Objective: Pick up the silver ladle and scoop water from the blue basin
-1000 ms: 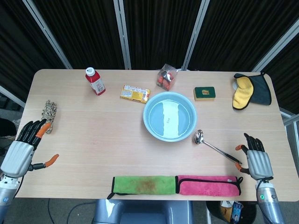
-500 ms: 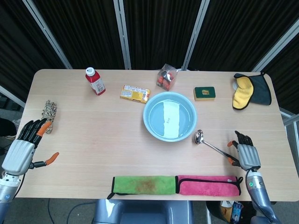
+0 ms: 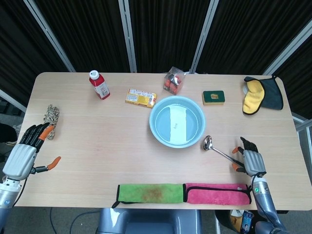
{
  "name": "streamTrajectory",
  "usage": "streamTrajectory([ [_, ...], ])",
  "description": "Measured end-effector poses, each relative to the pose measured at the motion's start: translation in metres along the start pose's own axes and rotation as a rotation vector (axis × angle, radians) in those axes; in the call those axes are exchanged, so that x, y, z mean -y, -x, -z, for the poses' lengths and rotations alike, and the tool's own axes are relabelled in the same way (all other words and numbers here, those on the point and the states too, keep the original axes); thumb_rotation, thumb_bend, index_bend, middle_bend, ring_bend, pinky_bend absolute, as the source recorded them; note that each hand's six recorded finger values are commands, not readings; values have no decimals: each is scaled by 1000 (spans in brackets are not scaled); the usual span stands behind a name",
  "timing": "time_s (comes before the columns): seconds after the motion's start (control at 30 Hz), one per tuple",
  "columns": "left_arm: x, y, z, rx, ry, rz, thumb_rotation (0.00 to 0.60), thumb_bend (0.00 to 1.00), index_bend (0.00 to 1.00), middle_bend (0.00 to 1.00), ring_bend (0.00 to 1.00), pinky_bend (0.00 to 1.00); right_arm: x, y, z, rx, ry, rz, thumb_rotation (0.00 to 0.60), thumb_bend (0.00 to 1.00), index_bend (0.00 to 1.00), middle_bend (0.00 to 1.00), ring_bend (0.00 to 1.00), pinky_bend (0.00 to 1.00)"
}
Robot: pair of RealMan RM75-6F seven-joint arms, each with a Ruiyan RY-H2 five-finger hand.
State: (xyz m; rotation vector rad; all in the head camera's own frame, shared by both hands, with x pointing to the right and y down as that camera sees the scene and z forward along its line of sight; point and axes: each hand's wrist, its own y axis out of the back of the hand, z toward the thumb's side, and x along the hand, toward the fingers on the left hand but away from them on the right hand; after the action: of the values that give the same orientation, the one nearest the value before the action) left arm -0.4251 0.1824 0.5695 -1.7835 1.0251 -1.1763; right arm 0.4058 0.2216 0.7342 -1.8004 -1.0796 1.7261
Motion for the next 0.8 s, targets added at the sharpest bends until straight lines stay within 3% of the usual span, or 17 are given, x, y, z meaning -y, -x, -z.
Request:
streamTrajectory([
  [0.8, -7, 0, 10, -12, 33, -1, 294, 279, 0, 0, 0, 0, 27, 16, -20, -23, -17, -48, 600, 230, 403, 0, 0, 0],
])
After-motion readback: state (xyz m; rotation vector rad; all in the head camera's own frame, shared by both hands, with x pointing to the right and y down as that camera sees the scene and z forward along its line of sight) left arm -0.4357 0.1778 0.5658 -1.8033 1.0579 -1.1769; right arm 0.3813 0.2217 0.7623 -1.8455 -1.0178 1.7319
